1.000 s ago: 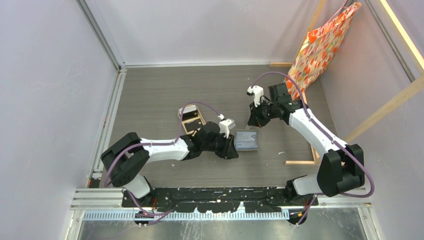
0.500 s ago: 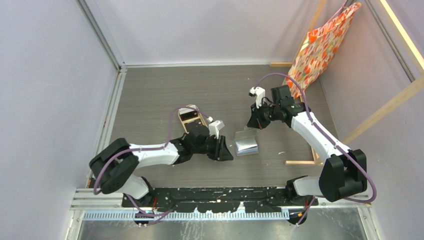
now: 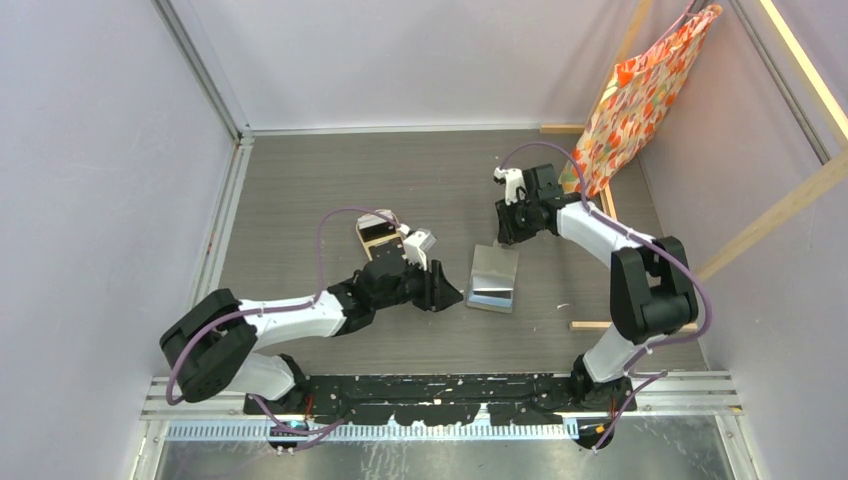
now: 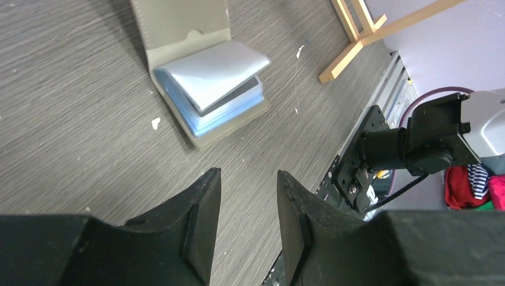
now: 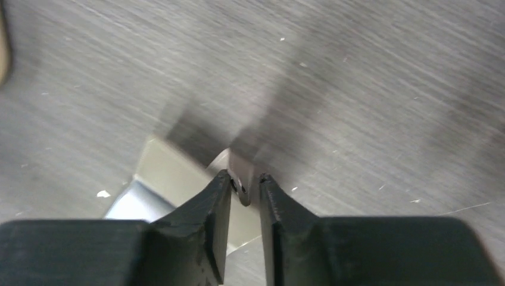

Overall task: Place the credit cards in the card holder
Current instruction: Open the card holder at the center of the board, then turn over the card slot in the card holder.

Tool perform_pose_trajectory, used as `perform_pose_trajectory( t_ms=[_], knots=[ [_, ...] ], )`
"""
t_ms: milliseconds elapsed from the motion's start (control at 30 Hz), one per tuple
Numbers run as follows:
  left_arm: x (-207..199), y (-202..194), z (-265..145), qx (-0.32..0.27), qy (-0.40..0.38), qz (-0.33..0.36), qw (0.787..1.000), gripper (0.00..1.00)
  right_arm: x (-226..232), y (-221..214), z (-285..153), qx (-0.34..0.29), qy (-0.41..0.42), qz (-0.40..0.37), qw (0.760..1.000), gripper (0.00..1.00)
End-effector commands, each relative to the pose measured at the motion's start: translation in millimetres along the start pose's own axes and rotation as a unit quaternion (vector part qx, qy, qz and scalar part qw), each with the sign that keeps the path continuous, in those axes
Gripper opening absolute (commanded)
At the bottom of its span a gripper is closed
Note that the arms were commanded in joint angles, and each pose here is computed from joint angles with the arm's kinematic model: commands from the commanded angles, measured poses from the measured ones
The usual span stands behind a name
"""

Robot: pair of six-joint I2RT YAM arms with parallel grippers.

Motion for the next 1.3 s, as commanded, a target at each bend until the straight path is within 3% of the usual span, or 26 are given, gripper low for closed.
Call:
perform_pose_trajectory(
  t_ms=[0,200,300,400,500,600,733,800,900,1133,1267],
  knots=[
    [-4.1,15.6,-17.4,-0.072,-0.003,0.019,0.997,0.41,-12.4,25.5,-3.6,-0.029,-0.048,-0.012,0.998,0.36],
    [-3.0,15.4,-51.7,-0.126,0.004,0.008,0.992,0.48,6.6,31.2,-74.7,-0.109,-0.004,-0.095,0.989,0.73],
    [-0.4,14.3,-68.2,-0.156,0.012,-0.007,0.988,0.59,40.0,9.3,-105.9,-0.109,0.120,-0.181,0.970,0.80],
    [-0.4,15.4,-83.1,-0.185,0.014,-0.028,0.982,0.76,65.4,-23.6,-120.1,-0.101,0.243,-0.262,0.928,0.87],
    [-1.5,14.1,-93.9,-0.201,0.006,-0.043,0.979,0.84,75.6,-44.3,-121.9,-0.094,0.299,-0.300,0.901,0.91],
    [-1.2,10.8,-99.6,-0.204,0.002,-0.055,0.977,0.85,81.9,-53.8,-117.0,-0.059,0.326,-0.303,0.893,0.88],
    [2.9,3.7,-98.7,-0.199,0.004,-0.075,0.977,0.84,94.6,-72.9,-97.6,0.028,0.336,-0.341,0.878,0.63],
    [2.9,2.6,-97.1,-0.196,0.002,-0.080,0.977,0.84,97.4,-79.9,-85.4,0.059,0.321,-0.357,0.875,0.56],
    [2.2,1.6,-93.7,-0.187,-0.001,-0.085,0.979,0.83,101.4,-81.1,-72.8,0.073,0.301,-0.364,0.878,0.55],
    [3.7,-4.5,-80.2,-0.167,-0.009,-0.101,0.981,0.83,83.4,-58.9,-36.7,0.069,0.140,-0.336,0.929,0.53],
    [4.6,-7.2,-71.0,-0.154,-0.012,-0.112,0.982,0.83,72.7,-50.6,-29.9,0.055,0.078,-0.328,0.940,0.58]
  ],
)
Point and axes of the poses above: each gripper's point midway between its finger pads, its own z axis out along the fingers, its own x axis along the line the jaws close on, y = z × x, the point moved 7 cm from there along -z, back along the fingers, and after that the axes turned 2 degrees about z, right-handed, at the moved point
